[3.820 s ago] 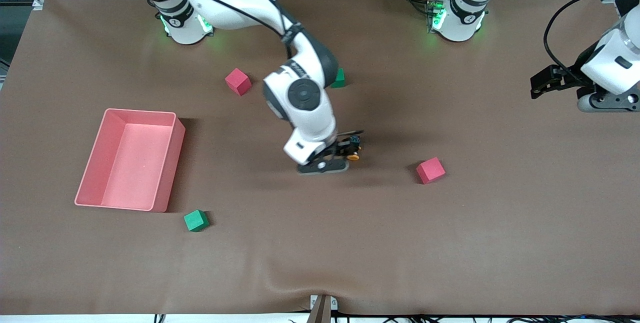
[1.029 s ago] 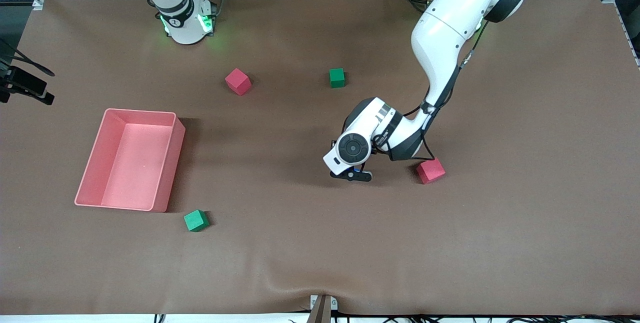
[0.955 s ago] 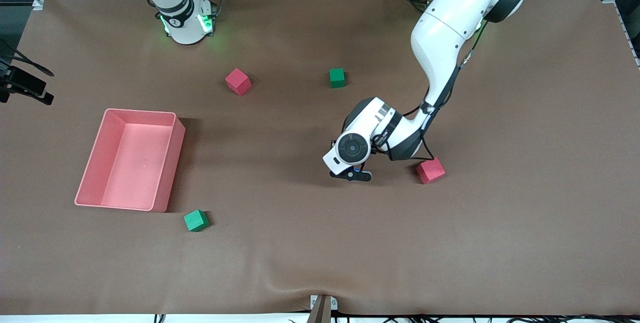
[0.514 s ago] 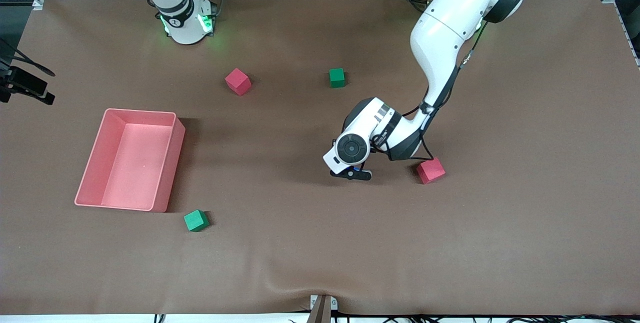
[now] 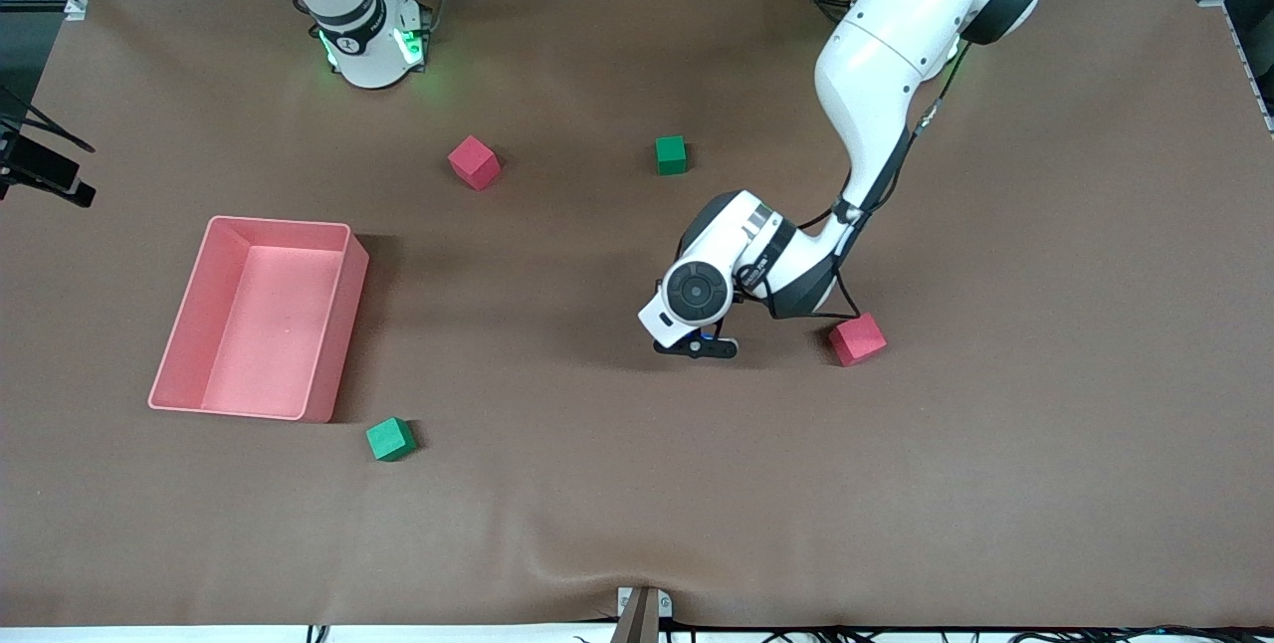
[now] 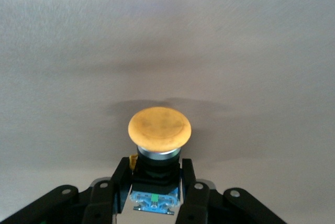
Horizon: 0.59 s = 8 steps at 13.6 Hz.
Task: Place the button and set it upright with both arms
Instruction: 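Lower the button upright onto the table with the left gripper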
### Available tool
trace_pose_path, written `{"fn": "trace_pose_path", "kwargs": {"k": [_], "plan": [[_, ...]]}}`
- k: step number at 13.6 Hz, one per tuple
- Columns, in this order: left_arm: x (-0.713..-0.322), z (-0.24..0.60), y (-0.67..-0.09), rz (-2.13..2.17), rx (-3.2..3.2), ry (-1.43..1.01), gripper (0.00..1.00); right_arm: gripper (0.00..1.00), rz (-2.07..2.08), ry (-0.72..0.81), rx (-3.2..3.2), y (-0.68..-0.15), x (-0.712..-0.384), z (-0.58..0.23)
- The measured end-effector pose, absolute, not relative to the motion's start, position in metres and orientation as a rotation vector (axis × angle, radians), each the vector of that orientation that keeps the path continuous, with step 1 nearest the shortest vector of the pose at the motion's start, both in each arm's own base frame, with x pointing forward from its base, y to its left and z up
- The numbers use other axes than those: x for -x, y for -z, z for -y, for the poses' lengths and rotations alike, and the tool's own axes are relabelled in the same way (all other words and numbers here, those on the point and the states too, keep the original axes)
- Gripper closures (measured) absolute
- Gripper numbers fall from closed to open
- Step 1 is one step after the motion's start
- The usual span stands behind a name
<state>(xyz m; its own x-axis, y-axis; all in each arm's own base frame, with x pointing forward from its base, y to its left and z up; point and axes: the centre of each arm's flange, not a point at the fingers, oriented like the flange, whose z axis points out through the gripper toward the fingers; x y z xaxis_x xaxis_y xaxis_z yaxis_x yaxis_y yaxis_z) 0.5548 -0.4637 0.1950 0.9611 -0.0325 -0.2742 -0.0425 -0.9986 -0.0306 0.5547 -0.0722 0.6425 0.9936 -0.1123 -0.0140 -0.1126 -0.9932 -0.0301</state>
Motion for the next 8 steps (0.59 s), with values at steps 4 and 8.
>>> {"fn": "trace_pose_path", "kwargs": {"k": [4, 8], "plan": [[-0.568, 0.484, -0.237, 0.14, 3.184, -0.197, 0.57, 0.0, -0.175, -0.019, 3.105, -0.642, -0.555, 0.072], [-0.583, 0.49, -0.267, 0.201, 3.199, 0.109, 0.57, 0.0, -0.175, -0.019, 3.105, -0.642, -0.555, 0.072]]}}
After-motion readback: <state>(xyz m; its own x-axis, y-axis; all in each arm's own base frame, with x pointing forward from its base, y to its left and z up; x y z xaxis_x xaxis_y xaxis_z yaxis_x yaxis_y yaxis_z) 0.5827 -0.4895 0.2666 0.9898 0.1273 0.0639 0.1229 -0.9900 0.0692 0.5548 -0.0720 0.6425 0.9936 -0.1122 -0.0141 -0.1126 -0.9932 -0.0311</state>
